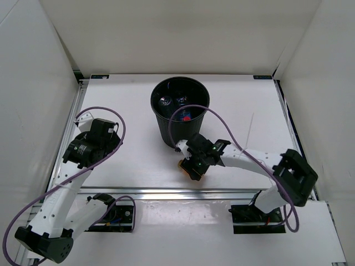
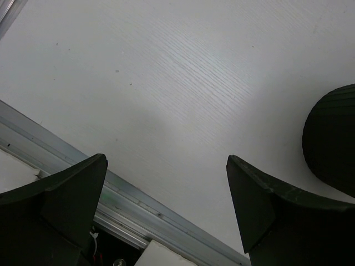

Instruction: Put the plastic bottles in the bin

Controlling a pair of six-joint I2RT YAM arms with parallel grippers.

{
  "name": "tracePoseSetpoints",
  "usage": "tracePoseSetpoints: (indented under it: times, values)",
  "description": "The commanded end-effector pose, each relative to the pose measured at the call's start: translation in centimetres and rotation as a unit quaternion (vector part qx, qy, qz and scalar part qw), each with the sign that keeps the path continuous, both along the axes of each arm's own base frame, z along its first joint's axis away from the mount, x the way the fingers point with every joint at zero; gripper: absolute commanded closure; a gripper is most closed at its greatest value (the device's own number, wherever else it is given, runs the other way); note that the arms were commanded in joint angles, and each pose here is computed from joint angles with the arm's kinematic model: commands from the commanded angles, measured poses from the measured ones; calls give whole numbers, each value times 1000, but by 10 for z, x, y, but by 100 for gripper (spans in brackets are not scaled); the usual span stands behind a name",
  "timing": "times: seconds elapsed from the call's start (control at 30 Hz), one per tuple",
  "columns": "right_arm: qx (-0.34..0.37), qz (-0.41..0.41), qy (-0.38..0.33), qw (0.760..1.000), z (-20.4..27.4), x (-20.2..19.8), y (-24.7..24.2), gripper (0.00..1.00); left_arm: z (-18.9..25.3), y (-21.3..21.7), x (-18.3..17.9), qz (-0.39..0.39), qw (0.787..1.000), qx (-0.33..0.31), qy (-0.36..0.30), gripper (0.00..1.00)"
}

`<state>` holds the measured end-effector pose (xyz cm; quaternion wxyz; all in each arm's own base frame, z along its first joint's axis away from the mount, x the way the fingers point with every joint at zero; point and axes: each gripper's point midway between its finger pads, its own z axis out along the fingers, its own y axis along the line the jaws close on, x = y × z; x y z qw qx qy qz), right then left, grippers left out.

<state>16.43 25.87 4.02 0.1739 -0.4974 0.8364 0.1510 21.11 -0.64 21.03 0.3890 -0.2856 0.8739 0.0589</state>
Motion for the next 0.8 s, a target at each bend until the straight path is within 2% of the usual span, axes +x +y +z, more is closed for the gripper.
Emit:
tracePoseSetpoints:
  times: [0.0,0.17,0.23,0.3,0.33,0.37,0.5,0.57,0.6,0.67,0.7,0.77]
  values:
    - [22,-14,34,999,48,-28,-1,54,1,2,-3,22,1000,-15,-13,0]
    - [72,-6,-3,997,135,-38,18,65,-1,-3,4,31,998,-37,-31,0]
    - [122,14,-24,992,195,-45,35,67,-6,-4,4,36,998,-38,-25,0]
    - [133,-3,-49,990,226,-36,41,70,-9,-4,3,39,998,-40,-22,0]
    - [171,-6,-74,983,262,-31,46,70,-11,-4,4,39,998,-38,-18,0]
    - [178,-5,-90,980,273,-25,49,70,-11,-4,4,39,998,-38,-18,0]
    - [203,-53,-190,959,319,48,51,65,-11,-4,4,39,998,-38,-18,0]
    - [202,-65,-197,957,322,81,60,62,-10,-2,4,42,998,-34,-19,0]
    - [226,-80,-218,946,348,102,55,60,-10,-2,4,39,999,-31,-18,0]
    - [220,-90,-217,947,345,129,63,57,-11,-1,2,39,999,-29,-14,0]
    - [229,-104,-229,940,357,143,58,41,-7,0,3,39,999,-25,-19,0]
    - [206,-123,-222,945,343,153,55,12,-7,2,3,41,999,-21,-20,0]
